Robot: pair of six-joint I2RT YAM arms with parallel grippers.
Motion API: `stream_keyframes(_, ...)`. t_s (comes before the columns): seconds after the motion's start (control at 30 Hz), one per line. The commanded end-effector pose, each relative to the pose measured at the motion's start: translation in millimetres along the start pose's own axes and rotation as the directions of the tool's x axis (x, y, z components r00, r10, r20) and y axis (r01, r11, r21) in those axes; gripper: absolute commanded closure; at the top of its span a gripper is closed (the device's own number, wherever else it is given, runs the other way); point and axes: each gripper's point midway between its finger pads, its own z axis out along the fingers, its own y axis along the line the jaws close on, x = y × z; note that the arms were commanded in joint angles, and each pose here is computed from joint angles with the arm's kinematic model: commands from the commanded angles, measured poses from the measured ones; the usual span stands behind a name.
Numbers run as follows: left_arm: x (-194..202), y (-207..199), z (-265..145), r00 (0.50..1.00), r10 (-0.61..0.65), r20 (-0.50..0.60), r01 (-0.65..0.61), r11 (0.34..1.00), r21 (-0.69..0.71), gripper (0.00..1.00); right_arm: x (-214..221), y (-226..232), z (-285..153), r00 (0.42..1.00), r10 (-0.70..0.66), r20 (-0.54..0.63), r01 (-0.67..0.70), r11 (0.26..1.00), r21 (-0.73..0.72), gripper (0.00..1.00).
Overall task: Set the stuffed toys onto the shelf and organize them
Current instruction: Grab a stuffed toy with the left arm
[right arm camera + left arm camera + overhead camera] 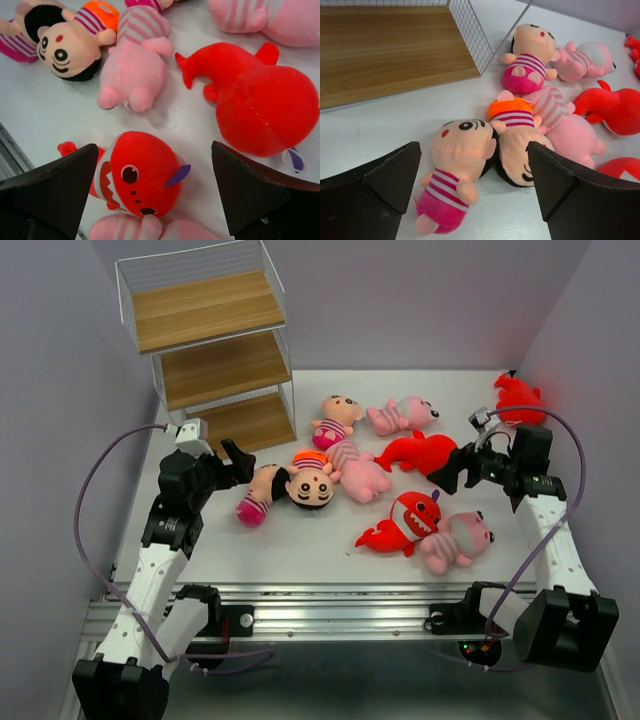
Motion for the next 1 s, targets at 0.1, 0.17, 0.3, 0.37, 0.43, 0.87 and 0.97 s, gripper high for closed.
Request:
stream_keyframes(0.1, 13, 5, -11, 0.976, -0.191, -0.103, 0.180, 0.977, -0.111, 0.01, 13, 24, 14, 0.999, 0.024, -0.038, -0.033, 0.969, -0.244, 0.00)
stream_keyframes(0.17, 18, 11, -11, 0.975, -0.190, -0.115, 0.173, 0.974, -0.147, 0.02, 15, 27, 16, 0.999, 0.025, -0.027, -0.032, 0.960, -0.277, 0.00)
stream_keyframes(0.3, 29, 15, -5, 0.971, -0.188, -0.145, 0.166, 0.974, -0.152, 0.06, 20, 31, 17, 1.000, 0.011, -0.009, -0.014, 0.951, -0.310, 0.00)
stream_keyframes(0.37, 47, 14, 5, 0.959, -0.191, -0.208, 0.165, 0.977, -0.135, 0.12, 24, 31, 16, 1.000, -0.006, -0.009, 0.003, 0.954, -0.298, 0.00)
stream_keyframes(0.43, 55, 12, 11, 0.951, -0.185, -0.246, 0.161, 0.980, -0.115, 0.15, 28, 33, 15, 1.000, -0.013, -0.009, 0.010, 0.954, -0.301, 0.00)
stream_keyframes(0.87, 105, 10, 39, 0.902, -0.136, -0.409, 0.115, 0.990, -0.077, 0.19, 30, 36, 13, 1.000, -0.028, -0.002, 0.027, 0.954, -0.300, 0.00)
stream_keyframes(0.97, 128, 17, 45, 0.876, -0.134, -0.464, 0.082, 0.988, -0.130, 0.23, 30, 37, 13, 1.000, -0.028, 0.000, 0.027, 0.952, -0.304, 0.00)
